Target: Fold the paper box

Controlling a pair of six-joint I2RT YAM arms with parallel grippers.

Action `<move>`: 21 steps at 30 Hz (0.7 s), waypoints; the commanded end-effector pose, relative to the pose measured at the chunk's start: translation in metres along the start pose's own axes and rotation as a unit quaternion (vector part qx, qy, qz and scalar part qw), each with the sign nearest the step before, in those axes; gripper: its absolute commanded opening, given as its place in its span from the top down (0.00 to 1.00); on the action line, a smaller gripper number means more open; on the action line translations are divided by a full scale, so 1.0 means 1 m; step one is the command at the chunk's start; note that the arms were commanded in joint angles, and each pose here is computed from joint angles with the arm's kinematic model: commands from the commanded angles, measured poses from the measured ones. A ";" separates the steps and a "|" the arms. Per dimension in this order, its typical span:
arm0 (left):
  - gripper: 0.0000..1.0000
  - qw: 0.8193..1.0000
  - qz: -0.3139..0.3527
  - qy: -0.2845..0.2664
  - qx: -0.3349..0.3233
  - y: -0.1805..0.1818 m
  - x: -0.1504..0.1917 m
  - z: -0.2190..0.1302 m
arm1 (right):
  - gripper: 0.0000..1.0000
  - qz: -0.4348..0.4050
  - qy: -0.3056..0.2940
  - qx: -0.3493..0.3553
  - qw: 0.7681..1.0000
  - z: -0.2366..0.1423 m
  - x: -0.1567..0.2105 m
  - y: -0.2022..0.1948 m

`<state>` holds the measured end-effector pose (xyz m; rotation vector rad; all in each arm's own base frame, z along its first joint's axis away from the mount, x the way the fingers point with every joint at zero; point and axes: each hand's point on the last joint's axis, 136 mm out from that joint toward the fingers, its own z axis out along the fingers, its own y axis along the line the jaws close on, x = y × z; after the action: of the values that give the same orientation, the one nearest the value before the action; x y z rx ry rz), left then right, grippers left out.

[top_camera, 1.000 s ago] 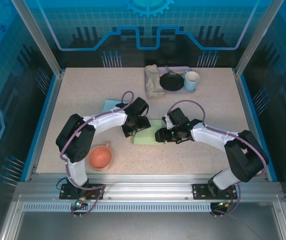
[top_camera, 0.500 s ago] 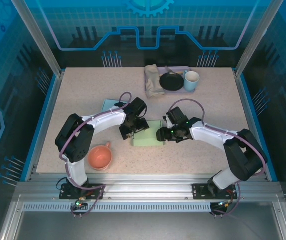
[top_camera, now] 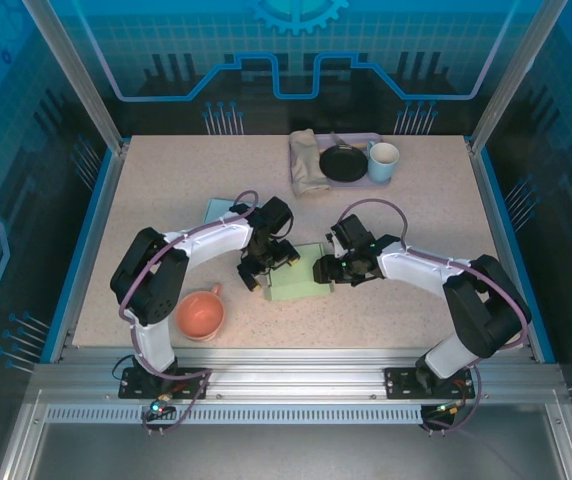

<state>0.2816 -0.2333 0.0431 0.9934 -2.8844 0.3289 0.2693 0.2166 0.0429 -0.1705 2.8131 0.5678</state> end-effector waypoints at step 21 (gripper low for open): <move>0.01 0.990 -0.138 0.024 -0.029 0.021 0.031 0.001 | 0.45 0.025 -0.021 0.001 0.999 -0.001 -0.002 0.002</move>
<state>0.2525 -0.2516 0.0452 1.3015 -2.6303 0.3727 0.2721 0.2177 0.0422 -0.0955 2.8032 0.5776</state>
